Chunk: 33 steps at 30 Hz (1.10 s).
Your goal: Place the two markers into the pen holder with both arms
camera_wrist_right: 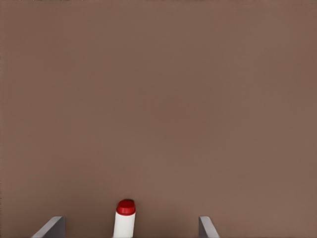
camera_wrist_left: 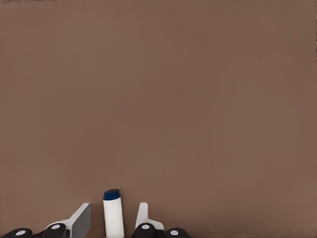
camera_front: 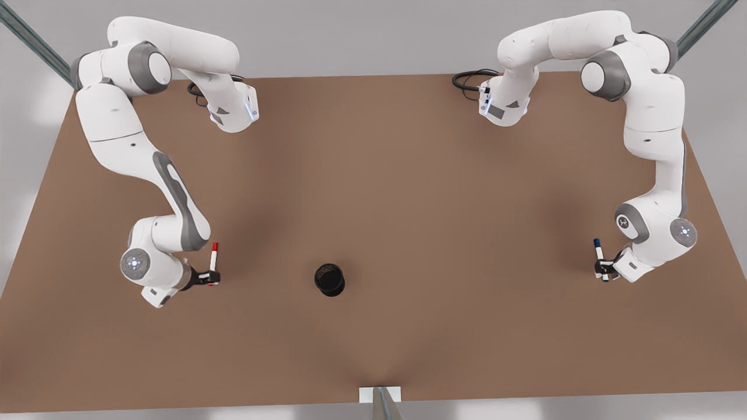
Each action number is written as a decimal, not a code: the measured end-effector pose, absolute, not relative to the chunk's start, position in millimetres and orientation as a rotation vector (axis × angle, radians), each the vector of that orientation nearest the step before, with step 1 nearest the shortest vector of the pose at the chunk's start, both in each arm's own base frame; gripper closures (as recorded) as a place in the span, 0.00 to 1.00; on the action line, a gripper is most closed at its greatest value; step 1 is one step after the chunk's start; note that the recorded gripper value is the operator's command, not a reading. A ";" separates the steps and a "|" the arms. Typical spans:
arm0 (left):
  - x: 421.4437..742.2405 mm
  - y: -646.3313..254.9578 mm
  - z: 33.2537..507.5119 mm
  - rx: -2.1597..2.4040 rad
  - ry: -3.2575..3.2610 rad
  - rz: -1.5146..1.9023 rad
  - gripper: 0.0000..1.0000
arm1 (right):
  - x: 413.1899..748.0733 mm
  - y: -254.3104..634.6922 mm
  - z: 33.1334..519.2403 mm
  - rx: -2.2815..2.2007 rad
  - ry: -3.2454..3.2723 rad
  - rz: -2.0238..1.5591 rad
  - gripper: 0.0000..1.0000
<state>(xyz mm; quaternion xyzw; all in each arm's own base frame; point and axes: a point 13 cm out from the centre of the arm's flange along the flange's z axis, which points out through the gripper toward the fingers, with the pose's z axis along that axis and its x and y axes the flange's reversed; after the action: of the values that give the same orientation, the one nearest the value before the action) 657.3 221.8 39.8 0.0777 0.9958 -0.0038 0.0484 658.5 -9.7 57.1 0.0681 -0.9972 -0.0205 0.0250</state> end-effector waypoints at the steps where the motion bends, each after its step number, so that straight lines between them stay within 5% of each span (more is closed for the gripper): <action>1: 657.3 222.2 39.5 0.251 3.033 -0.010 0.45 | 658.8 -7.7 55.3 0.213 -3.086 -0.064 0.00; 11: 657.8 223.7 37.3 0.359 3.020 -0.003 0.62 | 655.1 -1.4 42.2 0.226 -3.081 -0.044 0.34; 19: 657.5 222.7 35.2 0.407 3.015 -0.003 0.64 | 638.1 -5.4 38.7 0.217 -3.047 0.001 0.41; 26: 658.2 223.2 35.1 0.422 3.012 0.006 0.79 | 626.4 6.3 34.9 0.197 -3.026 -0.003 0.79; 33: 673.6 207.5 64.1 0.433 2.979 0.001 0.79 | 641.2 14.9 64.8 0.184 -3.074 -0.002 0.79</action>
<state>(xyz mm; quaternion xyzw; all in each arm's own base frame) 673.6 207.5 64.1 0.1434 0.9875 0.0002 0.0658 641.2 14.9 64.8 0.0597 -0.9977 -0.0007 0.0309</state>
